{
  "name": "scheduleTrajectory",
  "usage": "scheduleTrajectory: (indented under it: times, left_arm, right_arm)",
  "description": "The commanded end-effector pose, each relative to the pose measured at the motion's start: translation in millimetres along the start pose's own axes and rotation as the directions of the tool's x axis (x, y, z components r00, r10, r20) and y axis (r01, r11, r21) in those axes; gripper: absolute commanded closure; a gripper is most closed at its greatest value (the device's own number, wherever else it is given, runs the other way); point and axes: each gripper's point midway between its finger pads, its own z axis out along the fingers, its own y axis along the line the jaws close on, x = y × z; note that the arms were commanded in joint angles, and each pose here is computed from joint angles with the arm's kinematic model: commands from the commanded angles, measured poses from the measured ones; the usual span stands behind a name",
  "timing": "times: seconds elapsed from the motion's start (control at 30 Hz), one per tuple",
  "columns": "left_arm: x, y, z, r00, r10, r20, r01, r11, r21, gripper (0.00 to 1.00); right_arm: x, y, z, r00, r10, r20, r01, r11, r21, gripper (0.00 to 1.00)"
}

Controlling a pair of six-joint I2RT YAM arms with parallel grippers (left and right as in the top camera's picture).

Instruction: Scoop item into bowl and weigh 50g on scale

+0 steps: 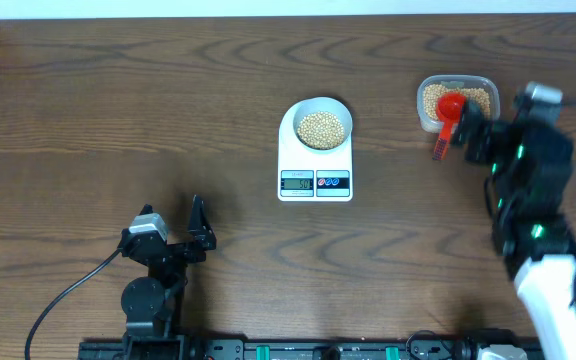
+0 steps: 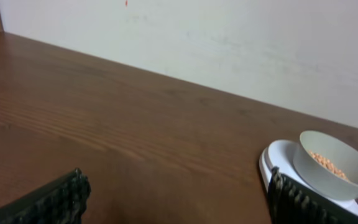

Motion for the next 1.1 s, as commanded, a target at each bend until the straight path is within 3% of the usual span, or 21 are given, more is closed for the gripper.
scheduleTrajectory:
  times: [0.0,0.33,0.83,1.07]
  left_arm:
    - [15,10,1,0.999,-0.001,-0.042,-0.001,0.999,-0.044,0.07]
    - [15,10,1,0.999,-0.001,-0.043,-0.001,0.999,-0.044,0.07]
    - [15,10,1,0.999,-0.001,-0.042,-0.001,0.999,-0.044,0.07]
    - [15,10,1,0.999,-0.001,-0.042,-0.001,0.999,-0.044,0.07]
  right_arm:
    - [26,-6,-16,0.998,-0.021,0.063,0.022,0.999,-0.028,0.01]
    - [98,-26,-62,0.978,-0.005,0.207,0.017,0.998,-0.058,0.01]
    - [91,-17,-89,0.921,-0.263,0.287,0.289,0.956,-0.049,0.01]
    - [102,-18,-94,0.921,-0.292,0.258,0.316,0.947,-0.057,0.01]
